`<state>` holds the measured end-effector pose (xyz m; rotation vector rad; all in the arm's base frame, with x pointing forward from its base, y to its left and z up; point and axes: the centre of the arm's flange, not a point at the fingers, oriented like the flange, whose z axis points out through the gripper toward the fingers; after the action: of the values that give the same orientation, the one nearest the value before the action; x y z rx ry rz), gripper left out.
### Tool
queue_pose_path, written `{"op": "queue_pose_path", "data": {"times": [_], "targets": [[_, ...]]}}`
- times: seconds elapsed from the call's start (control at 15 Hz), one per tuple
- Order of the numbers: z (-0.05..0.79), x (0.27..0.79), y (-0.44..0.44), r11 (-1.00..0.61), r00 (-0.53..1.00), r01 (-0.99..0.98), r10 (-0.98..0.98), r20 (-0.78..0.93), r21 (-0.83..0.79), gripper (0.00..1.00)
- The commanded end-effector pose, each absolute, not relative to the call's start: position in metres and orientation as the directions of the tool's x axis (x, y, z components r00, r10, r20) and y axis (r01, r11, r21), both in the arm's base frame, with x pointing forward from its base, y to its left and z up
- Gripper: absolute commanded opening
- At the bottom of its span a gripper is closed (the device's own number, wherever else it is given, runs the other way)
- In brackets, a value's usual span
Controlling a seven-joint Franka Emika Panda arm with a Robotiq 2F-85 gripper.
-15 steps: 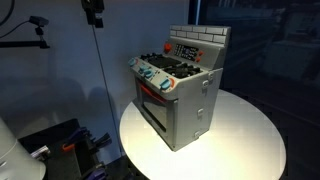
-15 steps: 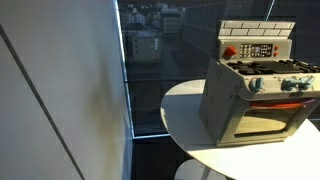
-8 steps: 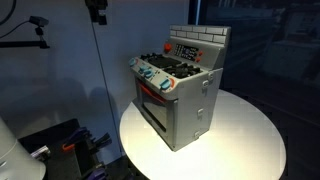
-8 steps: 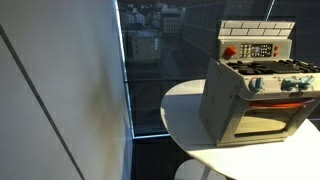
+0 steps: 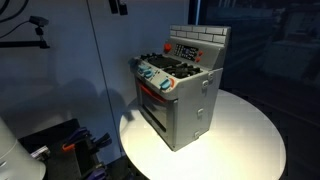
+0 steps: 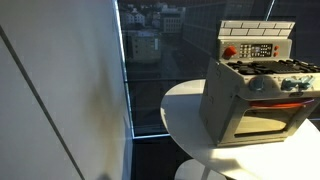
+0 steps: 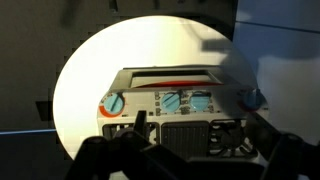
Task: Push the orange button on the right side of the stove
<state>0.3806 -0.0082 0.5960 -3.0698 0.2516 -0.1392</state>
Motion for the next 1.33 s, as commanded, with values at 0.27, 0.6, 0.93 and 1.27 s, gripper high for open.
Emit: {"op": "queue_pose_path", "data": {"times": [0.27,0.6,0.93,1.27], "targets": [[0.596,0.446,-0.038,-0.986,0.973,-0.167,-0.163,0.162,0.014,1.0],[0.577,0.476,-0.061,-0.978,0.964,-0.206,-0.197,0.181,0.034,1.0],[0.564,0.499,-0.087,-0.97,0.954,-0.24,-0.228,0.196,0.041,1.0],[0.558,0.514,-0.104,-0.961,0.947,-0.271,-0.256,0.196,0.05,1.0]]}}
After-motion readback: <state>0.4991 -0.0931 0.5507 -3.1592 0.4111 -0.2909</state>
